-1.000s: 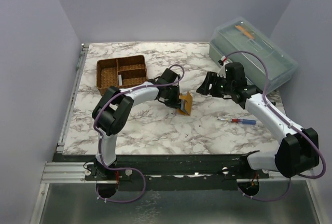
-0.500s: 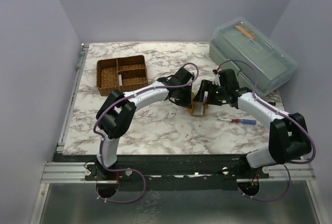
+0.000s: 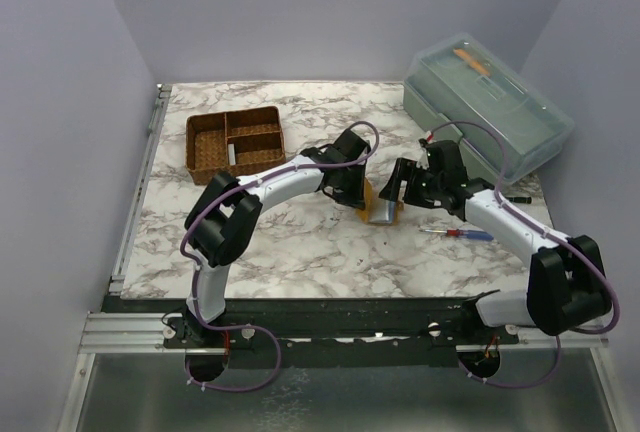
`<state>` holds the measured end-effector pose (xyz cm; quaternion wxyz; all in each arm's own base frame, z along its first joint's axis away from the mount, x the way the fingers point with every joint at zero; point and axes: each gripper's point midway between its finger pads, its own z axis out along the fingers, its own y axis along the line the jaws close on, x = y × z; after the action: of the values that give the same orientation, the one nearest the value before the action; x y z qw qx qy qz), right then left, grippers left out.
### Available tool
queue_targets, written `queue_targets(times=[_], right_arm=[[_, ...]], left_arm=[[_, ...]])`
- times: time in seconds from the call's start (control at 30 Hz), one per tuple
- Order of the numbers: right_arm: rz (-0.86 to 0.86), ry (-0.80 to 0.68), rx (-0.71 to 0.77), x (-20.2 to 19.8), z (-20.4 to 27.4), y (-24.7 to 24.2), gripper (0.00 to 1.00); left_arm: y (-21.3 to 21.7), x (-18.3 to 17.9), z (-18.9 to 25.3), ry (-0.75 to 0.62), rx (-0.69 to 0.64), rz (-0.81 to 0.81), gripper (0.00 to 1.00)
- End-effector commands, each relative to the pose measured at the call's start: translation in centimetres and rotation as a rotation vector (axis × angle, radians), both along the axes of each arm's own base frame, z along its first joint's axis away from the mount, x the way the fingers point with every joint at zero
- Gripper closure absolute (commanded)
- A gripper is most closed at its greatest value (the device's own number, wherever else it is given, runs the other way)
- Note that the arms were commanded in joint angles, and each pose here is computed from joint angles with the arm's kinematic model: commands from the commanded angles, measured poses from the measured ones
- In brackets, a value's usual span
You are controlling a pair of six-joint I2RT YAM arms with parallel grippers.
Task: Put the credit cards into the card holder
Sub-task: Open the card holder at the center of the board.
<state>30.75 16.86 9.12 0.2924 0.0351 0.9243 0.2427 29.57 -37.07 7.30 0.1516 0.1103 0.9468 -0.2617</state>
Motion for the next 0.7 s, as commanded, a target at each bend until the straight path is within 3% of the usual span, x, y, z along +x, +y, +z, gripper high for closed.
queue_targets(times=[0.0,0.2,0.67], right_arm=[[-0.015,-0.042,-0.018,-0.1,1.8,-0.5,0.22],[0.052,-0.071,0.101,0.2,3.1,1.8,0.21],[0.079,-0.064,0.114,2.6,1.6,3.0,0.32]], left_arm=[[0.7,0.1,-1.4,0.020,0.020,0.013,1.00],[0.7,-0.2,-1.4,0.025,0.008,0.012,1.00],[0.6,-0.5,-1.3,0.024,-0.009,0.005,1.00]])
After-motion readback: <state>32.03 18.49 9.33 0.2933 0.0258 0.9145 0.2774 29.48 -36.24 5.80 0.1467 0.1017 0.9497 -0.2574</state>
